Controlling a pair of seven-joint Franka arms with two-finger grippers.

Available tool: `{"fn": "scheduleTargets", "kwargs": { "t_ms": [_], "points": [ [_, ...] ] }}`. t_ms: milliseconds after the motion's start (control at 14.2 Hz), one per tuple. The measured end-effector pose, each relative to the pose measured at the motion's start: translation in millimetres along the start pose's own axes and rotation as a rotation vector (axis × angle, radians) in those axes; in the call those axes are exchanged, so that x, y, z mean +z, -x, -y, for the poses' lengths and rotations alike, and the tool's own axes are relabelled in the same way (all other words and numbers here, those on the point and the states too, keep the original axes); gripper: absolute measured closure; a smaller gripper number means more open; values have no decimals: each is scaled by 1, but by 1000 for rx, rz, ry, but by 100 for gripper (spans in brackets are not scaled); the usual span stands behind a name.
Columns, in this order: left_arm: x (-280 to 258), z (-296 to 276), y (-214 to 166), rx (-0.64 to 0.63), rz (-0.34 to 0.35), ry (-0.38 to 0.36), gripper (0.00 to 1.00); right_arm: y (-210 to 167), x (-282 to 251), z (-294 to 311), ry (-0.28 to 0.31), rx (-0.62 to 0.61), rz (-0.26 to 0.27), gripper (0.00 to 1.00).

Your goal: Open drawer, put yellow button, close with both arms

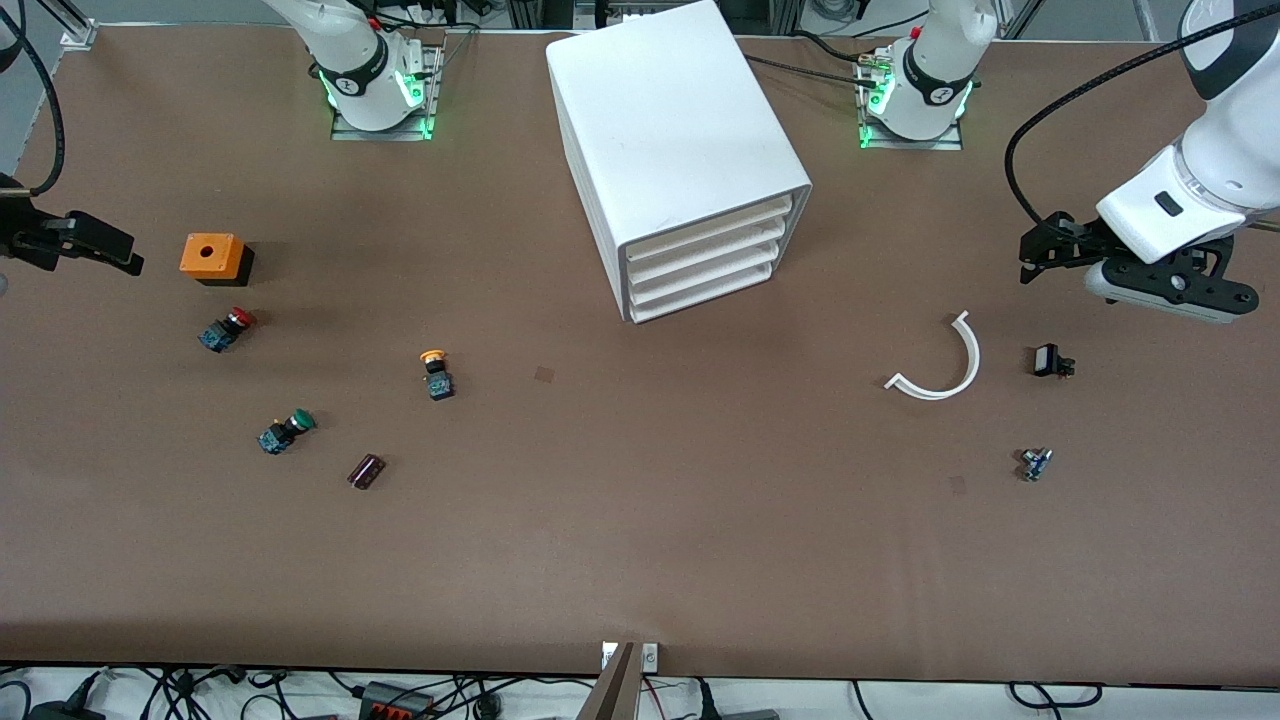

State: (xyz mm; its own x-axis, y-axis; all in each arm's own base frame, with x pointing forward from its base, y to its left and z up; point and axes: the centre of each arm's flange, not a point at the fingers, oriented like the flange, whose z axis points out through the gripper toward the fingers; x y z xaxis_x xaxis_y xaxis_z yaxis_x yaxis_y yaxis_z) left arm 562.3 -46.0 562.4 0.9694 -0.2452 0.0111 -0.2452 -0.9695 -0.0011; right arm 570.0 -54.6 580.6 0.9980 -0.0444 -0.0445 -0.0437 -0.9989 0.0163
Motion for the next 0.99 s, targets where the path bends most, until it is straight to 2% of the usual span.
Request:
{"fn": "scheduleTargets", "kwargs": {
  "t_ms": [633, 985],
  "points": [
    [-1, -1, 0, 1, -2, 0, 0, 0, 1, 0, 0, -13, 2, 0],
    [-1, -1, 1, 1, -1, 0, 0, -15, 34, 5, -11, -43, 38, 0]
  ]
}}
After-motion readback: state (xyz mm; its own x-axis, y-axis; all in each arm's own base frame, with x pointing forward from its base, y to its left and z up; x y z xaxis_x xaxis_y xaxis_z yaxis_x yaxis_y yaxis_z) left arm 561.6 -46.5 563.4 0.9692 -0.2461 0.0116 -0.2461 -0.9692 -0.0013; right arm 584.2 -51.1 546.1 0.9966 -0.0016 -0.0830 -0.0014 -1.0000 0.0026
